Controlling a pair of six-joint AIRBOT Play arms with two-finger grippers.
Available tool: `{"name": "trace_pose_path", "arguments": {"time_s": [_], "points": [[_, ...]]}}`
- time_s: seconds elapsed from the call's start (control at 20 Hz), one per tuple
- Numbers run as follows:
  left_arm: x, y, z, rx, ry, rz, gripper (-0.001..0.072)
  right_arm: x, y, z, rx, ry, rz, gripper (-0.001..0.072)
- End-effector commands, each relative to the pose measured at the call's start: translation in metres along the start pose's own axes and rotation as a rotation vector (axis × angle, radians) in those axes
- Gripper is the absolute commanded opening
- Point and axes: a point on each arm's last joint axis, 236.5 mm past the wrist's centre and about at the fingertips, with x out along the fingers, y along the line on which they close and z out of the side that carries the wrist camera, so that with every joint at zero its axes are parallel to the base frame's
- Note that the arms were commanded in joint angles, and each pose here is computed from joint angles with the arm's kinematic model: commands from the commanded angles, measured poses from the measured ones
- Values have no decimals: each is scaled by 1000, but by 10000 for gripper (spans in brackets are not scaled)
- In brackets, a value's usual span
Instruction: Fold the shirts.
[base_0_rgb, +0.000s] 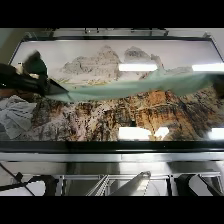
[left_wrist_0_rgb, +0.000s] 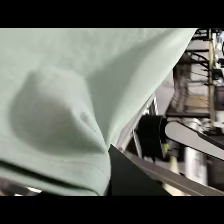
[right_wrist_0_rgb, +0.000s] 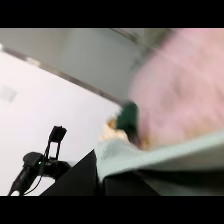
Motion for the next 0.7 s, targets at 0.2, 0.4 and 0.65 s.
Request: {"name": "trace_pose_path", "arguments": {"time_s": [0.2,0.4,0.65], "points": [[-138,-232,46,641,-511,291,22,-1,218,47,-665,-130,274,29],[-175,-299,17,810,-674,483,23,-12,261,33,-930,-200,206,29],[-186,-247,10,623,-683,524,23,-7,261,42,-1065,-204,111,29]]}}
